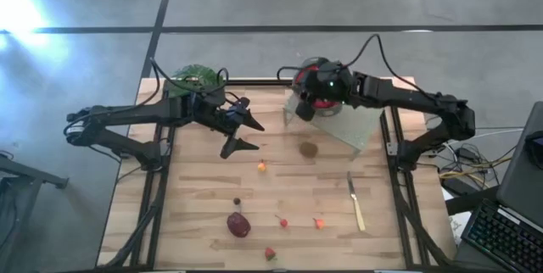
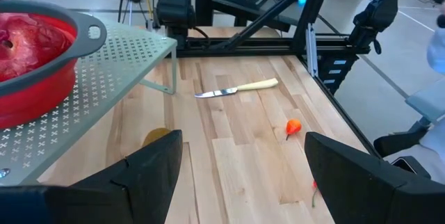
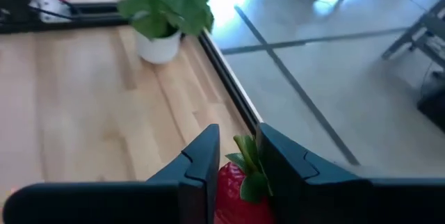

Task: Pick & Place Fruit
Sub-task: Put the red strawberry into the red strainer bowl

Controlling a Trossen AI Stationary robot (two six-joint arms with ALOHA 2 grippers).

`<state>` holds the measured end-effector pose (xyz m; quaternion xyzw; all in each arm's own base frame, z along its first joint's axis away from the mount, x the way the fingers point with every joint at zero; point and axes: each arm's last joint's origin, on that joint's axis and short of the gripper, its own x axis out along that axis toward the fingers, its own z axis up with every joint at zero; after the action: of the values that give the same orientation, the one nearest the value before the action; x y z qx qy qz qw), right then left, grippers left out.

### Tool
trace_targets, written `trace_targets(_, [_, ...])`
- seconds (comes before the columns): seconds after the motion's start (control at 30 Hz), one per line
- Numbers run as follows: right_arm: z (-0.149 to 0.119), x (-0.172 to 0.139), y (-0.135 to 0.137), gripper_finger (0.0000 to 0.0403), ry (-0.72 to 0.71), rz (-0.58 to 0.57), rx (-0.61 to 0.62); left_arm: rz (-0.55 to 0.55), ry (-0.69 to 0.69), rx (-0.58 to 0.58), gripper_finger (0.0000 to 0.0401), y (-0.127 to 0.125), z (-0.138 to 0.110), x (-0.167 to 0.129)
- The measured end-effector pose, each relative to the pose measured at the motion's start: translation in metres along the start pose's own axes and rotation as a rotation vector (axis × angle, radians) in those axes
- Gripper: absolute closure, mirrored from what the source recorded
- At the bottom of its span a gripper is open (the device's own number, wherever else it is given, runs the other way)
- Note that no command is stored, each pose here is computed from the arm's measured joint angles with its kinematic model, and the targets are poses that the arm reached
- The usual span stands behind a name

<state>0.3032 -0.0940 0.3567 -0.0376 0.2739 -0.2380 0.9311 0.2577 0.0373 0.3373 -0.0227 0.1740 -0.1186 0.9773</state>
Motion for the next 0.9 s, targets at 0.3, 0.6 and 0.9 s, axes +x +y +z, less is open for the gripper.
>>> trace_targets(0.3, [-0.021,0.016,-0.029,0.0309,0.062,-0.064,0.048,0.000,0.000,0.000,0.0093,0.000,0.000,0.000])
trace_targets(0.6, [-0.023,0.020,-0.035,0.0309,0.036,-0.086,0.095,0.000,0.000,0.000,0.0093,0.000,0.000,0.000])
trace_targets(0.9, [-0.033,0.024,-0.033,0.0258,0.066,-0.084,0.042,0.000,0.000,0.000,0.0093,0.000,0.000,0.000])
